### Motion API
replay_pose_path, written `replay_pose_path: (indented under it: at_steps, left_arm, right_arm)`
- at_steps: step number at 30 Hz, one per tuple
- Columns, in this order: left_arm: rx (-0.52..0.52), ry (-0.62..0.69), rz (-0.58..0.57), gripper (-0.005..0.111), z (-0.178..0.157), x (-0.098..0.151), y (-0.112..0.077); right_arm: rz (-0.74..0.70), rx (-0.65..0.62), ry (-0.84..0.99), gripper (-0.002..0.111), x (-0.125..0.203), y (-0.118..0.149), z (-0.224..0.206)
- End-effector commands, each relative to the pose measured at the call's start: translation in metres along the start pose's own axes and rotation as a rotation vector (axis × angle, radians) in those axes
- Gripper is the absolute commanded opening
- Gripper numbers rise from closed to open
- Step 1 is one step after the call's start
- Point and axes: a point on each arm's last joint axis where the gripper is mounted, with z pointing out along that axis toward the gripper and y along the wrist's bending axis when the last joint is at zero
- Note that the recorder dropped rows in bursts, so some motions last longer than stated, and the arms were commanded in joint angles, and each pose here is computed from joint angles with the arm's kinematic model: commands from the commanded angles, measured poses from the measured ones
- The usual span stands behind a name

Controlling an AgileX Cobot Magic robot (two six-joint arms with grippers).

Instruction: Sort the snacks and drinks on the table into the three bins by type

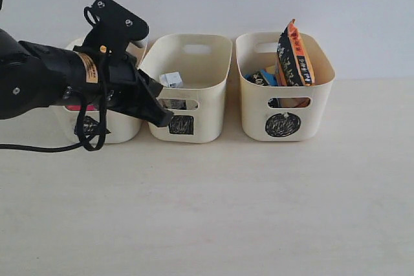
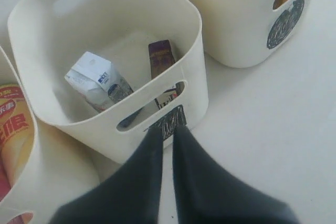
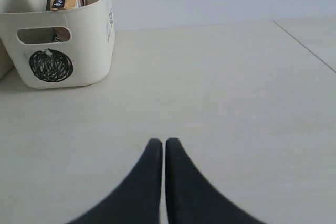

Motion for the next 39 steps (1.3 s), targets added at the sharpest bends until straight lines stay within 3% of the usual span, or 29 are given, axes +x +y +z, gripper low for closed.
replay_pose_path:
  at_steps: [1,21,29,35,39]
  left_arm:
    - [-0.001,-0.024,0.001,0.004,-0.002,-0.001,0.0]
    - [-0.007,-0.038,0.025,0.004,-0.008,-0.005,0.002]
    - [-0.053,-0.063,-0.021,0.004,-0.061,-0.023,0.011]
    - [-0.078,-0.069,-0.187,0.004,-0.095,-0.029,0.016]
    - [-0.091,-0.072,-0.236,0.004,-0.129,-0.026,0.018]
  right_arm:
    - [-0.006,0.0,-0.013,0.0,-0.001,0.0,0.0]
    - [-0.006,0.0,-0.013,0.0,-0.001,0.0,0.0]
    - [-0.006,0.0,-0.013,0.0,-0.001,0.0,0.0]
    - [-0.006,0.0,-0.013,0.0,-0.001,0.0,0.0]
    - [-0.006,0.0,-0.013,0.0,-0.001,0.0,0.0]
